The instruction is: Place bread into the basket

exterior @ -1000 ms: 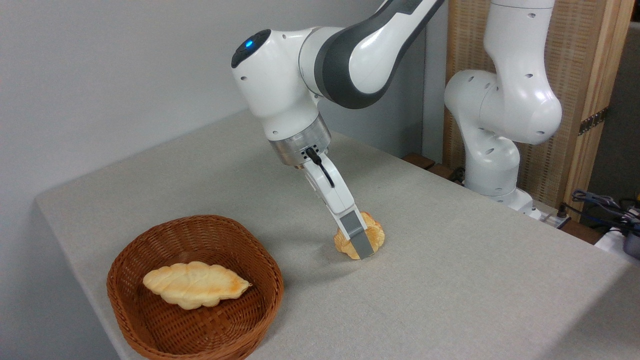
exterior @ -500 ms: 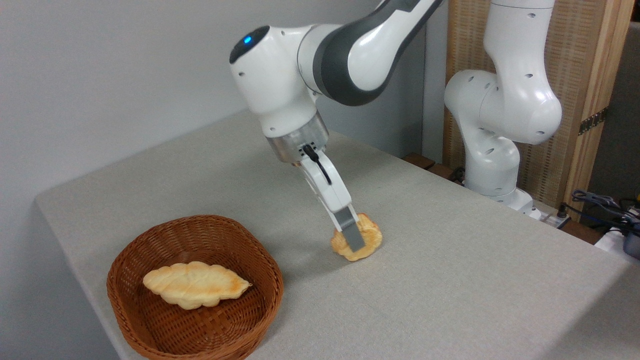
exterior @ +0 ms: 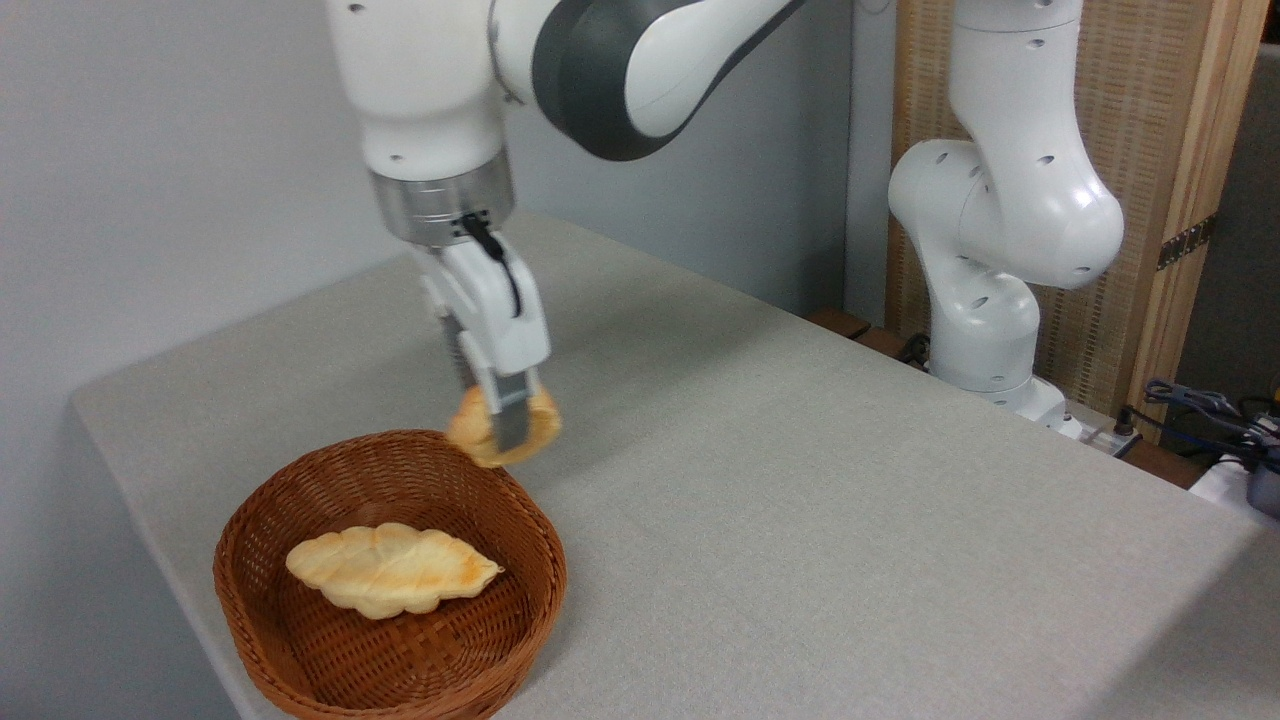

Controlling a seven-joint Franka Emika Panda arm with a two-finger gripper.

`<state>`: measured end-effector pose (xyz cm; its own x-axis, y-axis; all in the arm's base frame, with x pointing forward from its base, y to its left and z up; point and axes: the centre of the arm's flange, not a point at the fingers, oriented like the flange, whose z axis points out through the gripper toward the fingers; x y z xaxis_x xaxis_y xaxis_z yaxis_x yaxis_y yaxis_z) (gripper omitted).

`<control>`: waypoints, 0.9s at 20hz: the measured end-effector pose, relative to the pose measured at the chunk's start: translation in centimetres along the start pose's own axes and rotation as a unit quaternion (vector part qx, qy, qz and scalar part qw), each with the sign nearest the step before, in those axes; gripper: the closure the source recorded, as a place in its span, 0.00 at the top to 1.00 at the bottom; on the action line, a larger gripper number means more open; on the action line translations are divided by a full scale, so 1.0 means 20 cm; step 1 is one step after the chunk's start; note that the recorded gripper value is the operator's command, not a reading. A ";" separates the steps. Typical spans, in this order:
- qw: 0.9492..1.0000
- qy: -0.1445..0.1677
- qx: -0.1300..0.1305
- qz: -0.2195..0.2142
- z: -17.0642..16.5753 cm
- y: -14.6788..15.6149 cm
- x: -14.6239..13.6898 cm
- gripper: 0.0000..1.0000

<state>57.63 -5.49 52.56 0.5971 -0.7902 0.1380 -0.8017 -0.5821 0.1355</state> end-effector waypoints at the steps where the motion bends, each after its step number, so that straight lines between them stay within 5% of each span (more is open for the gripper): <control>1: 1.000 0.016 -0.001 -0.008 -0.01 -0.03 0.04 0.99; 5: 0.996 0.068 0.024 -0.060 0.00 -0.13 0.17 1.00; 18: 0.994 0.076 0.029 -0.069 0.01 -0.13 0.22 1.00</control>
<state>62.44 -7.52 52.72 0.6950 -0.6666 0.2695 -0.7096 -0.6962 0.1082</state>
